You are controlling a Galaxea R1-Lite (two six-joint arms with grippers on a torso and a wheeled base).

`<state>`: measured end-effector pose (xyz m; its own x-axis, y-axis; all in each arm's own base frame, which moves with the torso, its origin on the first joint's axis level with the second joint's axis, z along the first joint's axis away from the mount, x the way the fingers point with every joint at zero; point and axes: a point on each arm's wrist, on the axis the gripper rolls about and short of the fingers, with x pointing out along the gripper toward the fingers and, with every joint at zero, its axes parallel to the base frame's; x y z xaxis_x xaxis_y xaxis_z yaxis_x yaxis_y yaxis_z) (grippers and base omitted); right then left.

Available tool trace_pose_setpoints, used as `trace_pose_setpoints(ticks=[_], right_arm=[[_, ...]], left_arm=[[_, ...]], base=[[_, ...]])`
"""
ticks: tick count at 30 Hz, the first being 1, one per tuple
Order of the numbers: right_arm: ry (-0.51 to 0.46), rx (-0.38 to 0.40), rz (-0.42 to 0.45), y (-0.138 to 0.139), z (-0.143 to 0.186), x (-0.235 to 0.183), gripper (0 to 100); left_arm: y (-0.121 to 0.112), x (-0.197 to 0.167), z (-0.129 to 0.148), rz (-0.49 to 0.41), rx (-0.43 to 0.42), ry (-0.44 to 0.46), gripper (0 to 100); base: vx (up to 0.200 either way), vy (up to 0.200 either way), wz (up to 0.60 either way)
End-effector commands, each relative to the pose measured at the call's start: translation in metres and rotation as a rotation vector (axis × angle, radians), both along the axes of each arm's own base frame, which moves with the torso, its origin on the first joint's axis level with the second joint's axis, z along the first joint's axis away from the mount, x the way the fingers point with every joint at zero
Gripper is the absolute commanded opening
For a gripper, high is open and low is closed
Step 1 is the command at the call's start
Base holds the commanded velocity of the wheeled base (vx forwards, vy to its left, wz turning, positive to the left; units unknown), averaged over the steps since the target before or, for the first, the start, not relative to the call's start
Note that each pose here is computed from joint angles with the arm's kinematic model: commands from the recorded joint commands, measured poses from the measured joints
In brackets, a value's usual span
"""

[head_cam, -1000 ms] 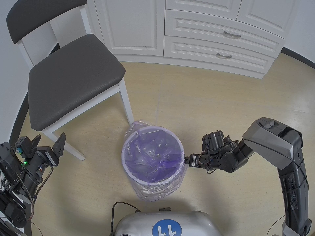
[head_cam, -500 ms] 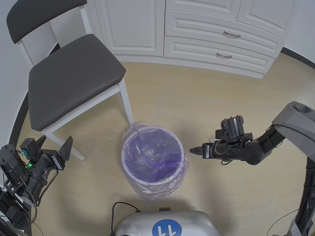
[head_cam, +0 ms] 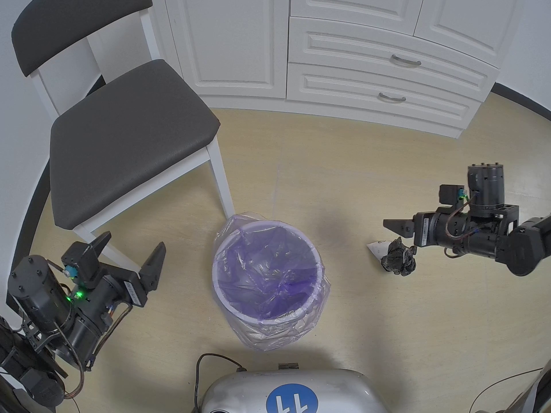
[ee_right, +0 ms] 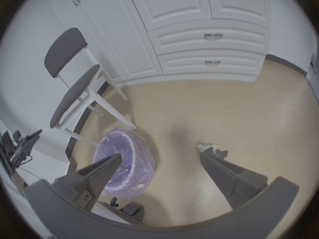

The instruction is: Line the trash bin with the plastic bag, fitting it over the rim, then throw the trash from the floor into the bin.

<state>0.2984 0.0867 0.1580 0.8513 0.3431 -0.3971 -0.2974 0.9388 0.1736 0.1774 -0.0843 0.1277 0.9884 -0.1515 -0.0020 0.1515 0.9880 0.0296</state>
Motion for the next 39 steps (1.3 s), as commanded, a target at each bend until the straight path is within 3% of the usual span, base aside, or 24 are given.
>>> trace_pose_setpoints(ticks=[1, 8, 12, 15, 24, 33, 39], right_arm=[[-0.123, -0.024, -0.031, -0.022, 0.031, -0.038, 100], [-0.236, -0.168, -0.079, -0.027, 0.037, -0.064, 100], [-0.171, -0.250, -0.140, -0.029, 0.019, -0.053, 100], [-0.057, -0.321, -0.207, -0.035, -0.013, -0.019, 100], [0.092, -0.341, -0.235, -0.043, -0.066, 0.032, 100], [0.223, -0.290, -0.290, -0.046, -0.130, 0.078, 100], [0.166, -0.214, -0.336, -0.044, -0.151, 0.100, 100]], left_arm=[[-0.020, 0.017, -0.016, -0.035, 0.075, 0.054, 100], [-0.028, 0.030, -0.015, -0.036, 0.066, 0.035, 100], [-0.024, 0.023, -0.002, -0.035, 0.042, -0.012, 100], [-0.017, 0.011, 0.015, -0.040, 0.006, -0.077, 100], [-0.011, 0.010, 0.029, -0.016, -0.021, -0.139, 100], [-0.011, 0.009, 0.036, -0.011, 0.019, -0.178, 100], [-0.009, 0.005, 0.039, -0.011, 0.012, -0.190, 100]], base=[[0.000, 0.000, 0.00], [0.000, 0.000, 0.00], [0.000, 0.000, 0.00], [0.000, 0.000, 0.00], [0.000, 0.000, 0.00], [0.000, 0.000, 0.00], [0.000, 0.000, 0.00]])
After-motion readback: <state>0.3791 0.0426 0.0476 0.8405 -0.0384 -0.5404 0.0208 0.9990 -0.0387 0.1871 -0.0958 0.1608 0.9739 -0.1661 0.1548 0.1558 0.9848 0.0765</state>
